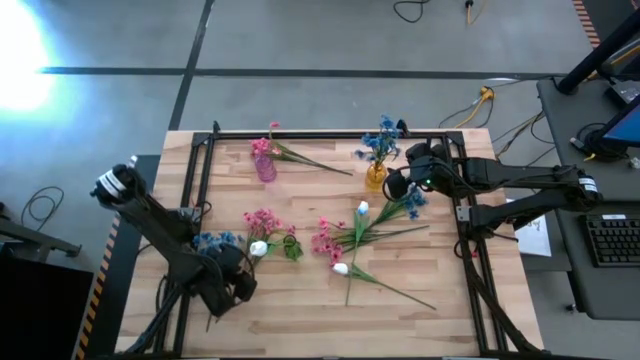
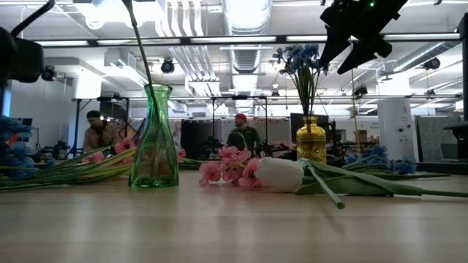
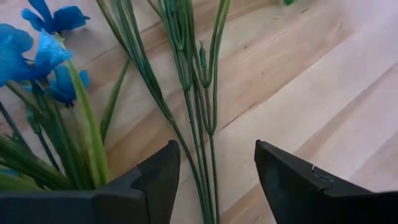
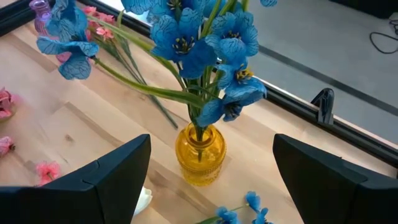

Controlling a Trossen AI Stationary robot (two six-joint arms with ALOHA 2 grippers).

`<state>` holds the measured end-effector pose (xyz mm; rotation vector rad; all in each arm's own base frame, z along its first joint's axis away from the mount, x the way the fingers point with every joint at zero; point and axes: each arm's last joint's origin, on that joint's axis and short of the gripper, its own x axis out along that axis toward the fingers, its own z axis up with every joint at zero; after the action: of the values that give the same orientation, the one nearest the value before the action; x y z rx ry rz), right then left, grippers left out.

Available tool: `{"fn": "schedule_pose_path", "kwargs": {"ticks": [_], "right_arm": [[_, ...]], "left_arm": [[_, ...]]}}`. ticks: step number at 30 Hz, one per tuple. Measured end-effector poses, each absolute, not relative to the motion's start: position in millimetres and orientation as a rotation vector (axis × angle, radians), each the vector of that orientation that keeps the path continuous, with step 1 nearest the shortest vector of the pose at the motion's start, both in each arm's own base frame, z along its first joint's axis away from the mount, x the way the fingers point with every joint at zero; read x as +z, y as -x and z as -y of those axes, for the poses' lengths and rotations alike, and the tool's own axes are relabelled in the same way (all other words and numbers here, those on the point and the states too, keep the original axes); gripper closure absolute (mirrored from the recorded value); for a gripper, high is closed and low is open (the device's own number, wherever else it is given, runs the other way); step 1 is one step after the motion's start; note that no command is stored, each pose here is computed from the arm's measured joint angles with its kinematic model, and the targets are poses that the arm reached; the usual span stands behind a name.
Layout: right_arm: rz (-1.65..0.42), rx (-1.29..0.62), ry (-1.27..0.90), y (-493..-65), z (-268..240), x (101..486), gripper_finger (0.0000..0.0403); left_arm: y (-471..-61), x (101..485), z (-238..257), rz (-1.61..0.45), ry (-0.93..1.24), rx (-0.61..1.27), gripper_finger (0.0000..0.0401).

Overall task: Sort flowers into vase by color
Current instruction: Put the bottom left pink flowers into the pink vase

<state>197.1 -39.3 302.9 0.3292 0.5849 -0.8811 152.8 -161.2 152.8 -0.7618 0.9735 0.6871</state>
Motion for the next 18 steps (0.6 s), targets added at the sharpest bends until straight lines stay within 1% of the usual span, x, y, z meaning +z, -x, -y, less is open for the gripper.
{"fn": "schedule_pose_path", "kwargs": {"ticks": [14,18], "right_arm": [[-0.587,-0.877,-0.331,-197,39,303,0.0072],[-0.586,-0.877,-0.333,-197,39,303,0.0074]], "left_arm": [[-163,126,172,-0.962,0.726,0.714,0.0217],[-163,124,173,-0.948,0.756,0.744,0.0217]]}}
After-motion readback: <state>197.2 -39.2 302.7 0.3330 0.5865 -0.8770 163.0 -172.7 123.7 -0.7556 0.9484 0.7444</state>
